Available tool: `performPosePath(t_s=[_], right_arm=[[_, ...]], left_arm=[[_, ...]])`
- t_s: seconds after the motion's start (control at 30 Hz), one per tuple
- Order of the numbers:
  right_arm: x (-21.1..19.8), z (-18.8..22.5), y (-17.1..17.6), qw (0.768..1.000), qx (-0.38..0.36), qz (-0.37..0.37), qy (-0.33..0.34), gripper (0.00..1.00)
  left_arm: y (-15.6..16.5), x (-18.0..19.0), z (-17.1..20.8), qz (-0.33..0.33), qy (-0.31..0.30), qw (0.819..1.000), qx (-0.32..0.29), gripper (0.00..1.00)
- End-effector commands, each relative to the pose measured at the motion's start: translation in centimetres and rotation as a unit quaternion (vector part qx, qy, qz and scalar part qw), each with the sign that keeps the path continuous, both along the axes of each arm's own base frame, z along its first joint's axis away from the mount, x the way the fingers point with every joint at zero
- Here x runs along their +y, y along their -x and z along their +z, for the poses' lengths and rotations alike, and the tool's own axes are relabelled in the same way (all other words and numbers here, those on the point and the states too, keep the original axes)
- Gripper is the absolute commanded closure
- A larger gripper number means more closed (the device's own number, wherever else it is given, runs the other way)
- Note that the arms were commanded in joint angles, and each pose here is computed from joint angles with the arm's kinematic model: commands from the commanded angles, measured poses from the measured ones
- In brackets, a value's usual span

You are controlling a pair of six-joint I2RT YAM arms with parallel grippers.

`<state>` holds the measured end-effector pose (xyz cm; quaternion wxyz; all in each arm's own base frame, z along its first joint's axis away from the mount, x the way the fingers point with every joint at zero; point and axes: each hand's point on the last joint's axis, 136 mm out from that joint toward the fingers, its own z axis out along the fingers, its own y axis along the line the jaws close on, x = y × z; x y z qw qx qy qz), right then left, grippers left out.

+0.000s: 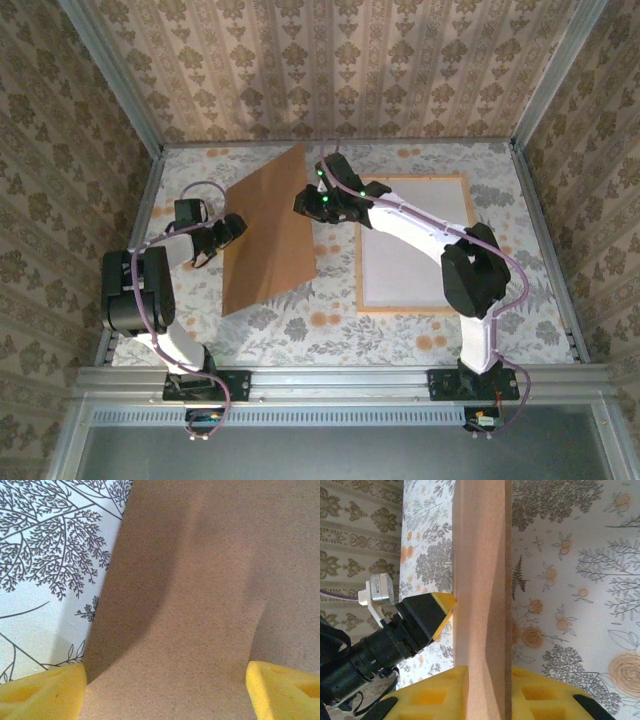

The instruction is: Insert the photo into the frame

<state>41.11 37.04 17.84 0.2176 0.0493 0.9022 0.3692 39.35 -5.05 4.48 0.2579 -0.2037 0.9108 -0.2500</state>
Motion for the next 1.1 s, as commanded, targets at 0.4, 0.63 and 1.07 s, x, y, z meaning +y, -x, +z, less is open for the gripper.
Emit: performPosePath(t_s=[0.4, 0.63, 1.07], right_arm=[[-3.1, 7.8, 1.4, 0.996, -0.043, 0.059, -0.055, 1.0], [-15.6, 16.0, 4.1, 0.988, -0.103, 0.004, -0.112, 1.0], [-38.7, 21.4, 4.9, 0.922, -0.21, -0.301, -0.126, 1.0]], left_arm=[[0.6, 0.7, 7.6, 0.033, 0.034, 0.997, -0.062, 0.13], [2.4, -2.5, 14.5, 0.014, -0.03, 0.99, -0.138, 0.14], [4.4, -20.4, 9.2, -0.207, -0.216, 0.95, -0.093, 0.21]])
